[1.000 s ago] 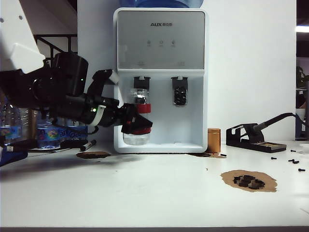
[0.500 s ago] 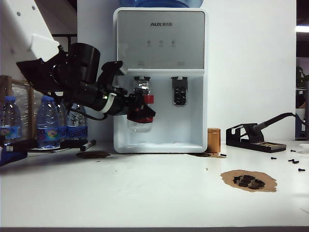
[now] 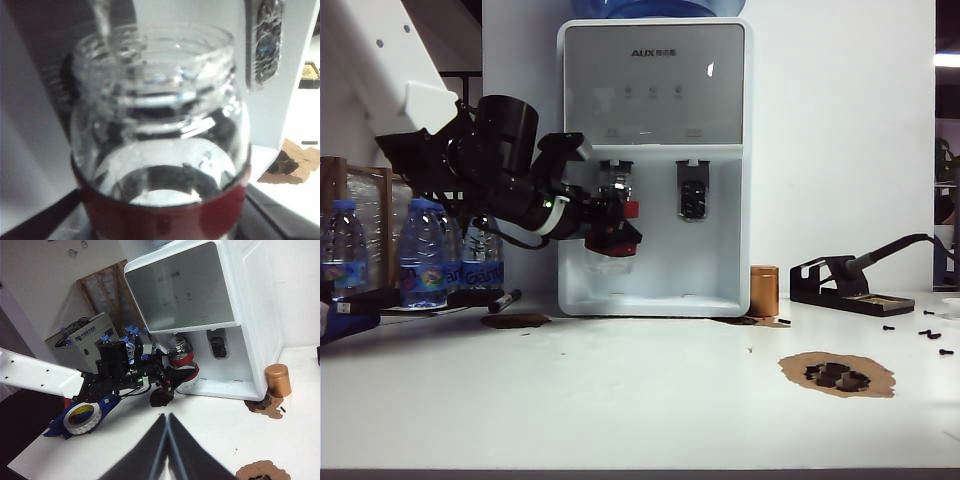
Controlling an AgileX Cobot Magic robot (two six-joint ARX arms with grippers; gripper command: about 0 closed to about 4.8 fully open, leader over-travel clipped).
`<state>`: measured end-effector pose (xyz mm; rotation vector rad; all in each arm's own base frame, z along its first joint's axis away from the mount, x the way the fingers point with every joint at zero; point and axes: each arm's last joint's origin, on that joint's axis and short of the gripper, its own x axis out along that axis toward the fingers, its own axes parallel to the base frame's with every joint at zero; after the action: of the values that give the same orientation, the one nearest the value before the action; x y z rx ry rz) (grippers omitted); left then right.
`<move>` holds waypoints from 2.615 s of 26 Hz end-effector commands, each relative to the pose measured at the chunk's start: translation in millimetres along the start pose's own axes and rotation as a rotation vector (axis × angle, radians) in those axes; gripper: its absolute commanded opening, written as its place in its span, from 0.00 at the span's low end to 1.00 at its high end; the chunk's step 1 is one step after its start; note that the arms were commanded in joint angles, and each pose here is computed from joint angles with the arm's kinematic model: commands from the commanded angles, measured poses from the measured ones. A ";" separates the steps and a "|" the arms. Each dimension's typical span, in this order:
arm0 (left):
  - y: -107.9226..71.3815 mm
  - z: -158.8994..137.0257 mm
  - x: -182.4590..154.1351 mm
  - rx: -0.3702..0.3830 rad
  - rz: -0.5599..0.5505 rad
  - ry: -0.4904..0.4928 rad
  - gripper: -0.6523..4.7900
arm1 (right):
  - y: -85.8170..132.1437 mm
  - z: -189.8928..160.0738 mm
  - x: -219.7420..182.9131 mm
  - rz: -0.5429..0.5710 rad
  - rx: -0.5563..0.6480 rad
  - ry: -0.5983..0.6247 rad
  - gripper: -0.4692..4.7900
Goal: Pick up the water bottle with two loops of red belts, then reach the front water dispenser and gently press the gray-black baffle horizontally to get a little water.
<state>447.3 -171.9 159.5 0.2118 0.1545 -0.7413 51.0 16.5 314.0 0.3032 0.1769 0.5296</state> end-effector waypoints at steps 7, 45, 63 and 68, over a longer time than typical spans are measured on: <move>9.4 3.1 1.3 -0.020 0.101 -0.004 0.11 | 1.7 4.0 -0.5 0.012 -0.039 -0.026 0.08; 21.6 -0.6 -3.4 -0.055 0.193 0.024 0.11 | 2.9 8.3 -0.6 0.023 -0.064 -0.070 0.08; -30.1 15.0 -45.9 -0.100 -0.011 0.167 0.11 | 0.7 3.4 -0.2 -0.008 -0.061 -0.029 0.08; -65.3 11.0 -80.3 -0.064 -0.067 0.091 0.11 | -10.4 -14.6 10.0 -0.022 -0.036 0.030 0.08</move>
<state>351.9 -165.3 167.5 0.1819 0.3559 -0.7721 58.3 16.3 301.6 0.2575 0.1849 0.5078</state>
